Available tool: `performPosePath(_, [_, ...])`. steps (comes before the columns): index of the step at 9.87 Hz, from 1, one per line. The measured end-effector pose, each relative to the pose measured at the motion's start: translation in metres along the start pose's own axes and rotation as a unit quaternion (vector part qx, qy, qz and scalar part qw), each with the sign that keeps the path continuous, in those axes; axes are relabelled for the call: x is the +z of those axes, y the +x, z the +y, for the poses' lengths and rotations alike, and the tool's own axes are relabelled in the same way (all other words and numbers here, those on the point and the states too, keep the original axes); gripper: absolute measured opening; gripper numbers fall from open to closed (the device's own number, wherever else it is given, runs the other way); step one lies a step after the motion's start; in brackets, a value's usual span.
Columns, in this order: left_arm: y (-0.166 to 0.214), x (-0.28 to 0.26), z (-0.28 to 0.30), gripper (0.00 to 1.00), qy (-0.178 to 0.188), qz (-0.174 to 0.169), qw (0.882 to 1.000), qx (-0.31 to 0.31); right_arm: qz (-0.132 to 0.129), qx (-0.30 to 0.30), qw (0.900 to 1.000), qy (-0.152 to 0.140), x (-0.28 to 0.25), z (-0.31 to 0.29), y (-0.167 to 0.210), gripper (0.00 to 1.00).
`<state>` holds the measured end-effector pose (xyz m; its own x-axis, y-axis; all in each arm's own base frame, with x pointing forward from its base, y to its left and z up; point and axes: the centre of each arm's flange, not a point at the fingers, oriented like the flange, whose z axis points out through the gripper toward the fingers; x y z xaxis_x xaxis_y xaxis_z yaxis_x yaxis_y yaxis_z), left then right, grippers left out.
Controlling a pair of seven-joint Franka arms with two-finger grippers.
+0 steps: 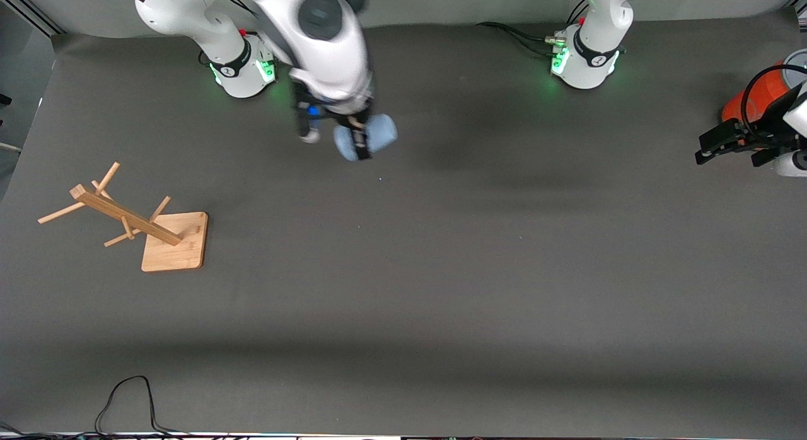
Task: Rotate and upright cup with both arms
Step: 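Carry the blue cup to mid-table and lower it with the right gripper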
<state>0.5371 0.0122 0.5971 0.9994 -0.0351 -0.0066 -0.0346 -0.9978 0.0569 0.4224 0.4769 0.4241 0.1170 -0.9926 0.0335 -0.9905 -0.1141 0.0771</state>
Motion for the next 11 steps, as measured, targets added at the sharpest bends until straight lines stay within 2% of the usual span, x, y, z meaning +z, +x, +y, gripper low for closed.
performPosePath(2, [0.002, 0.003, 0.0, 1.0, 0.0, -0.001, 1.0, 0.0, 0.026, 0.035, 0.999, -0.003, 0.057, -0.004, -0.059, 0.81])
performPosePath(4, [0.003, 0.003, 0.0, 1.0, 0.0, 0.0, 1.0, 0.0, 0.046, 0.065, 0.997, 0.001, 0.115, -0.003, -0.099, 0.81])
performPosePath(8, [0.008, 0.013, -0.003, 1.0, 0.0, 0.001, 1.0, -0.002, 0.093, 0.109, 0.99, 0.006, 0.205, -0.007, -0.124, 0.81])
performPosePath(11, [0.009, 0.014, -0.005, 1.0, 0.0, 0.002, 1.0, -0.004, 0.097, 0.114, 0.989, 0.01, 0.232, -0.013, -0.128, 0.81])
